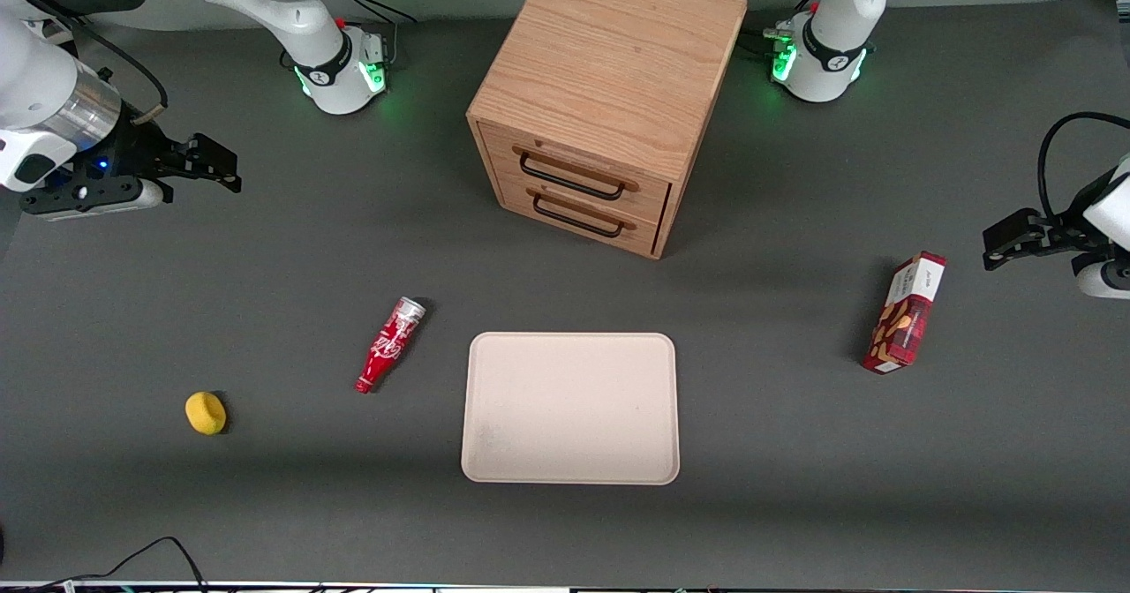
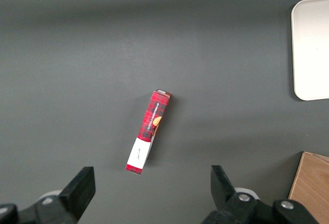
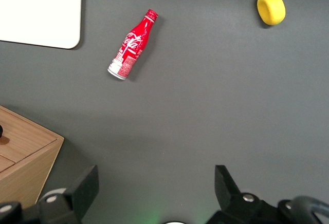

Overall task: Place coke bottle on tray
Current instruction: 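Move the open right gripper down toward the red Coca-Cola bottle, then close the right gripper around the bottle's body, then lift the bottle upright off the table with the right gripper, then carry the upright bottle over the cream tray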

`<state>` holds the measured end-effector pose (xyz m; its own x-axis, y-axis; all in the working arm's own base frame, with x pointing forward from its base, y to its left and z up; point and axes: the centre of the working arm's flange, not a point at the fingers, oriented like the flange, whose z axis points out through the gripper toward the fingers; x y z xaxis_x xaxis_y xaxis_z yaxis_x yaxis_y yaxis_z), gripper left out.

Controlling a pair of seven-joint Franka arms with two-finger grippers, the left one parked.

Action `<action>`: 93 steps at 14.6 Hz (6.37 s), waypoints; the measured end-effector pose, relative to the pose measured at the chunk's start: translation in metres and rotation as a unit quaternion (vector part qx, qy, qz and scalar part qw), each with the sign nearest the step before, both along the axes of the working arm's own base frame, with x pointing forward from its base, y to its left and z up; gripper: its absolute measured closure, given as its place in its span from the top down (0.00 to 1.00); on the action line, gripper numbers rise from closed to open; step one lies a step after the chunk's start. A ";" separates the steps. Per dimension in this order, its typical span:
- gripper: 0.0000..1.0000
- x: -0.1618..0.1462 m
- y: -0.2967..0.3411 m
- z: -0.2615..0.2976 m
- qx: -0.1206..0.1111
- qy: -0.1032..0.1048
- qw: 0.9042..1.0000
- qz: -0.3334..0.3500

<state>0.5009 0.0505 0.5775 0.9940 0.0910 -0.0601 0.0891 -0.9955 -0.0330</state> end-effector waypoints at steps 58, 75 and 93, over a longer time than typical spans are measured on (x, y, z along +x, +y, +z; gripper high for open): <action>0.55 0.090 0.111 -0.354 -0.025 -0.054 0.961 -0.271; 0.55 0.098 0.095 -0.011 -0.046 0.045 0.981 -0.185; 0.55 0.196 0.304 -0.354 -0.030 -0.028 0.999 -0.001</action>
<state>0.6965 0.3549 0.2237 0.9962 0.0867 -0.0098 0.0870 -0.9957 0.0308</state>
